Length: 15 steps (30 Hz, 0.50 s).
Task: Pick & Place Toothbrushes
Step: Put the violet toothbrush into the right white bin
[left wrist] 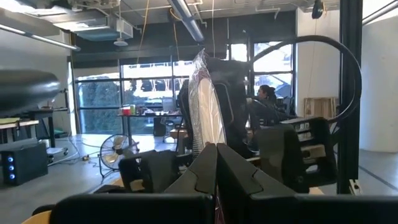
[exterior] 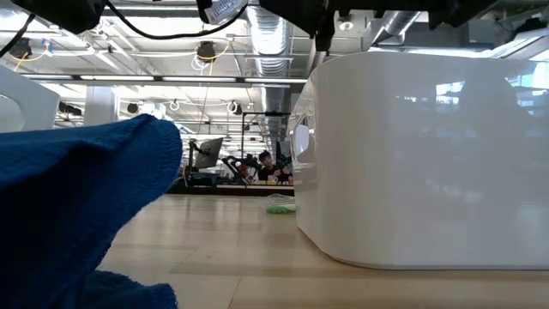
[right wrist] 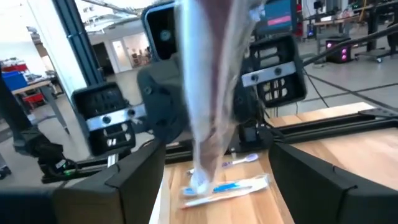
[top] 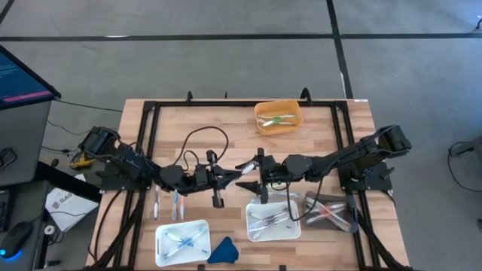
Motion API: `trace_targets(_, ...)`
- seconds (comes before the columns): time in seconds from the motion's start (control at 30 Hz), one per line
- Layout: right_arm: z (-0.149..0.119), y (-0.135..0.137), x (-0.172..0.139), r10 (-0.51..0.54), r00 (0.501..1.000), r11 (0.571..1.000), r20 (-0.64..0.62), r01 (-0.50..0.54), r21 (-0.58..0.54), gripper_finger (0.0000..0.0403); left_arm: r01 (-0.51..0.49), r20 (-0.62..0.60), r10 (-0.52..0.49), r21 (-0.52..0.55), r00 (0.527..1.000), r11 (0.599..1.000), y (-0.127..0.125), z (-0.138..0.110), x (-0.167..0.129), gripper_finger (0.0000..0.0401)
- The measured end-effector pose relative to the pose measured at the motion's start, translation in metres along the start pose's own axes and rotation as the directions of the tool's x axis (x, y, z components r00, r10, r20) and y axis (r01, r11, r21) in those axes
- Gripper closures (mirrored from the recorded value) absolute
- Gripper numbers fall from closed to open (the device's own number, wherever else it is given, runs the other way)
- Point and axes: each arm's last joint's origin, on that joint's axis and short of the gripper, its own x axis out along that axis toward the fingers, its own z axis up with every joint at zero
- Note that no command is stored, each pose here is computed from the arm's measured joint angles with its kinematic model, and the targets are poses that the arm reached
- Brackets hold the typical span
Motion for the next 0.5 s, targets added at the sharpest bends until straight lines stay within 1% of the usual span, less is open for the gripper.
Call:
trace_targets(0.17, 0.0037, 0.0005, -0.0001, 0.007, 0.999, 1.000, 0.035, -0.007, 0.008, 0.0124, -0.004, -0.002, 0.004, -0.012, 1.000, 1.000, 0.0014, -0.0005, 0.0007, 0.0401)
trace_targets(0.3, 0.0038, 0.0006, 0.0000, 0.007, 0.999, 1.000, 0.035, -0.008, 0.012, 0.0129, -0.006, -0.003, 0.006, -0.012, 1.000, 1.000, 0.0018, -0.0006, 0.0010, 0.0401)
trace_targets(0.4, 0.0038, 0.0006, 0.0000, 0.007, 0.999, 1.000, 0.035, -0.007, 0.015, 0.0144, -0.006, -0.003, 0.006, -0.011, 1.000, 1.000, 0.0019, -0.0006, 0.0010, 0.0401)
trace_targets(0.5, 0.0037, 0.0005, 0.0000, 0.007, 0.999, 1.000, 0.034, -0.007, 0.015, 0.0171, -0.006, -0.003, 0.006, -0.011, 1.000, 1.000, 0.0019, -0.0007, 0.0010, 0.0401)
